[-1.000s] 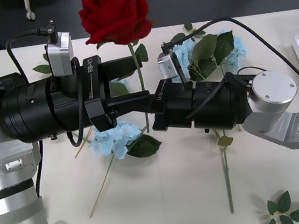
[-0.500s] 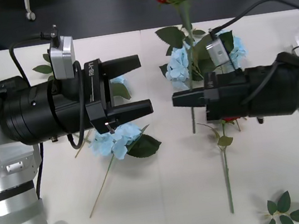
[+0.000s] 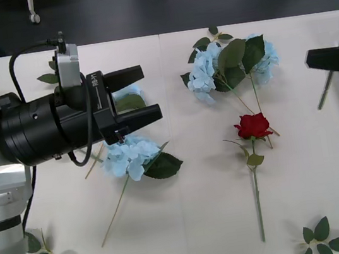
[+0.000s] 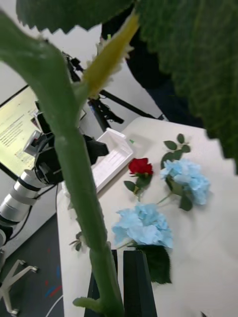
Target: Put the red flowers into the right box and the blue flowers into the left box
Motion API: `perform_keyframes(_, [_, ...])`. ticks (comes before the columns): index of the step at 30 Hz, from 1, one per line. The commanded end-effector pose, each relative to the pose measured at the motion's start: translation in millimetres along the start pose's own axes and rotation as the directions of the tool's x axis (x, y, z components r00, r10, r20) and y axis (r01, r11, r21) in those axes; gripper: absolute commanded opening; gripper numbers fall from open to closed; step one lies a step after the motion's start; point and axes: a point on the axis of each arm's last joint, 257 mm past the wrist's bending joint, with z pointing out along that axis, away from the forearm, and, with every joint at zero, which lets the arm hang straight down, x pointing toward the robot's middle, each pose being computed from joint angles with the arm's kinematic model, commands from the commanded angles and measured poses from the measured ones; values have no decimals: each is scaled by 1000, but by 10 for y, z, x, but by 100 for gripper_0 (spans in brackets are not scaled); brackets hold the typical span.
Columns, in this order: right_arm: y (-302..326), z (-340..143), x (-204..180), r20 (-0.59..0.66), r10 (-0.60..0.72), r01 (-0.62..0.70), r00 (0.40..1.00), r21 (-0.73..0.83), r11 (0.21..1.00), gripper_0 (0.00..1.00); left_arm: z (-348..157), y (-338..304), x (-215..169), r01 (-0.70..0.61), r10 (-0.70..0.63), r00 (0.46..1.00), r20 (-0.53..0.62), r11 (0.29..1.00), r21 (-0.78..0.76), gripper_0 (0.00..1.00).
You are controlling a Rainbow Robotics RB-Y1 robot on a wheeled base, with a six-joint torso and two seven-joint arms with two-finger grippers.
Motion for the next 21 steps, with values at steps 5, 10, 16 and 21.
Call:
perform_keyframes(5, [-662,-854,-171,-146,-104,132,984,197,971,0,-463,345,204,212,-229,970,-77,960,-183,100])
perform_keyframes(10, [-1059,-1369,-185,-273,-102,196,957,343,919,0,-747,491,333,271,-332,933,-136,900,-341,100])
perform_keyframes(16, [-1453,-1782,-198,-328,-31,203,944,506,838,0,-958,546,412,401,-516,852,-89,752,-523,100])
perform_keyframes(21, [-1767,-2034,-154,-245,158,54,956,683,728,0,-1097,619,532,533,-661,748,52,552,-642,100])
